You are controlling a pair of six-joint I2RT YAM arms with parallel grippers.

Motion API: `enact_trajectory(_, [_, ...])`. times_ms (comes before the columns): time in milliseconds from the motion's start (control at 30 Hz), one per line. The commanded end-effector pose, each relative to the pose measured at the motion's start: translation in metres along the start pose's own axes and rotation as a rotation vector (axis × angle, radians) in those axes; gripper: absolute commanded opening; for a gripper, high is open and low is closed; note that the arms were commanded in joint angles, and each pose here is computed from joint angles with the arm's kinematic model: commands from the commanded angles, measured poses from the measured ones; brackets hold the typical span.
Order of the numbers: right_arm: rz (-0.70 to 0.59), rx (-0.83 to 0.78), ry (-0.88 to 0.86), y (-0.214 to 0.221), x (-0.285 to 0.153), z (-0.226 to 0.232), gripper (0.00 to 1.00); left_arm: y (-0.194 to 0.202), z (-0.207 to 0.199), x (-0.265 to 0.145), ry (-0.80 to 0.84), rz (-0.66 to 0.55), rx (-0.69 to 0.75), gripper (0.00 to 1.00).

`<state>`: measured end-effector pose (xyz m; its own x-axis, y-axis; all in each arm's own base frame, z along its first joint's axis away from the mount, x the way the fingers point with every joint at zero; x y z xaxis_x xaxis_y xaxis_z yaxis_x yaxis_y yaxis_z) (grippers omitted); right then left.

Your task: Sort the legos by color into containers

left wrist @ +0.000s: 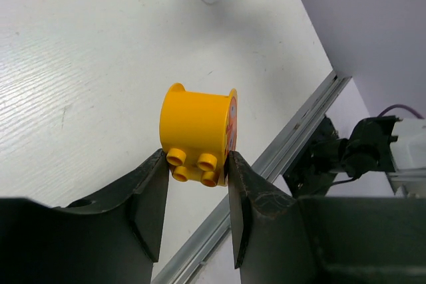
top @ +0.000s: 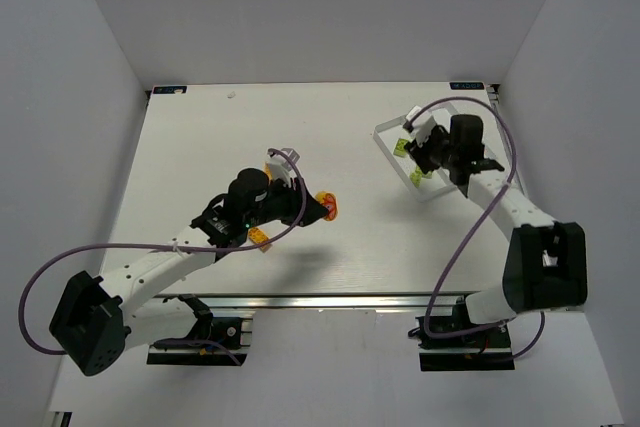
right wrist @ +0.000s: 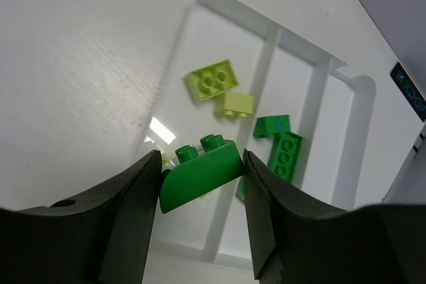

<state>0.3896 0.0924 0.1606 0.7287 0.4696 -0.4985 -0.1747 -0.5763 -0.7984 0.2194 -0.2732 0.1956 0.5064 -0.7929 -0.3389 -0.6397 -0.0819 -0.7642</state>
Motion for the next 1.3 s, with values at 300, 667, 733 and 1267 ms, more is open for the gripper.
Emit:
enact_trajectory(300, [0.163,0.229,0.081,0.044,0.02,-0.086,0.04,0.019,-0.002,-0.018,0.052,0.057,0.135,0.1])
enact_trajectory(667, [0.247,0.315,0.084,0.076,0.034,-0.104,0.25,0.013,-0.016,-0.025,0.116,0.028,0.144,0.11])
enact_trajectory(733, [0.256,0.331,0.067,0.08,0.034,-0.101,0.38,0.013,-0.016,-0.025,0.12,0.027,0.145,0.11])
enact_trajectory(1267, [-0.147,0.138,-0.29,-0.009,-0.027,-0.024,0.89,-0.005,-0.042,-0.016,0.255,0.107,0.291,0.11])
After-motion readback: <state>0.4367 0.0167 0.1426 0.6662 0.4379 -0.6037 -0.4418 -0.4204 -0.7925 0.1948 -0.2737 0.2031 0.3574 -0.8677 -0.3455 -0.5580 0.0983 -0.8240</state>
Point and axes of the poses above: each gripper's point midway between its finger pads, its own x axis out along the fingers, its own z axis along the line the jaws close on, y = z × x, the point moved 2 cm from there along -x, back along the fingers, and after that the axes turned 4 degrees about x, right-handed, at the moved point
